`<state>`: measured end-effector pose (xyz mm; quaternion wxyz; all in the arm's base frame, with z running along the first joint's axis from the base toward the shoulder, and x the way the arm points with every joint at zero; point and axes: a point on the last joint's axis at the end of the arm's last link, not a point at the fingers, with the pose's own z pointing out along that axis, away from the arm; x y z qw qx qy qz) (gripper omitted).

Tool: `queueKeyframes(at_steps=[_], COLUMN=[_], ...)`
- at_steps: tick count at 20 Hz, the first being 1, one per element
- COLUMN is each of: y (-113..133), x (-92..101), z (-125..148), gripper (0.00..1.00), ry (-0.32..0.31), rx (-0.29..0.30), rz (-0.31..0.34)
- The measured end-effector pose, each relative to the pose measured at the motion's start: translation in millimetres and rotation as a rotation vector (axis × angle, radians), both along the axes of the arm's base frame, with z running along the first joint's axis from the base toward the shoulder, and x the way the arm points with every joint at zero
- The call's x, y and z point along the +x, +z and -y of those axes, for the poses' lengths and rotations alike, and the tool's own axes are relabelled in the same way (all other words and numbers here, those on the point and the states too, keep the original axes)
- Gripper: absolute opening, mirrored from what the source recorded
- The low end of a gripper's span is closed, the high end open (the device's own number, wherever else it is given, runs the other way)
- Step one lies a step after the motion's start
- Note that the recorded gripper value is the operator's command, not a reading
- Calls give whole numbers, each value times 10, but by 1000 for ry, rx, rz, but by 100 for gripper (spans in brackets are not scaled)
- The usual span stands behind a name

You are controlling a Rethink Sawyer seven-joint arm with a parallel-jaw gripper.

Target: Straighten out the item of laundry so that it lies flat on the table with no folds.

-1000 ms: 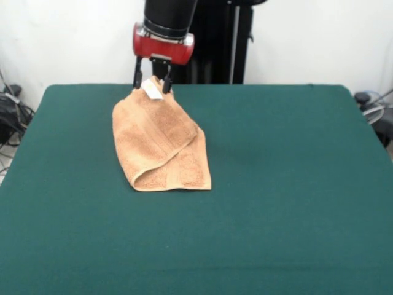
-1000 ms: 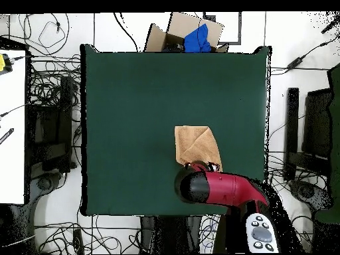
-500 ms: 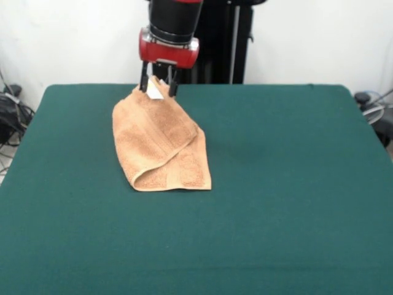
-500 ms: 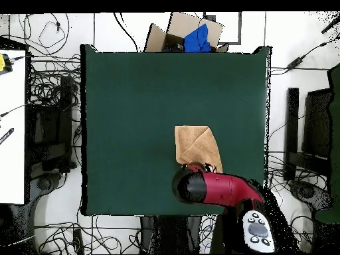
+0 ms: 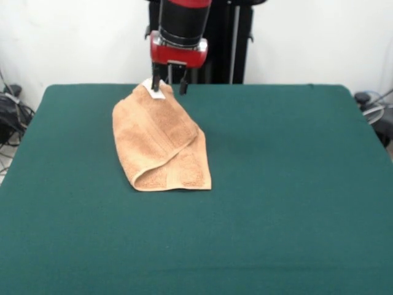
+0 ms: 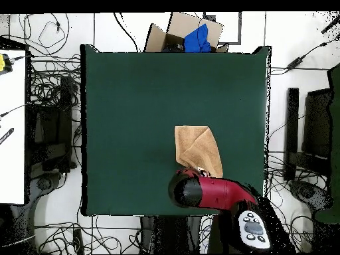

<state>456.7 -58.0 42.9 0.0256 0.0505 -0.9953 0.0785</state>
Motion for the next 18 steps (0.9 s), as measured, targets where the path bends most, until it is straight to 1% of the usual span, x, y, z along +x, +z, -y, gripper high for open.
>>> queueKeyframes(at_steps=[6,11,13,18], y=[-27,-124,-182,-224], x=[-50,-115,-137,-122], z=[42,98,80,19], gripper=[100,100,100,100], ry=[-16,-33,-30,-14], rx=[9,19,23,24], rz=[-10,-24,-25,-7])
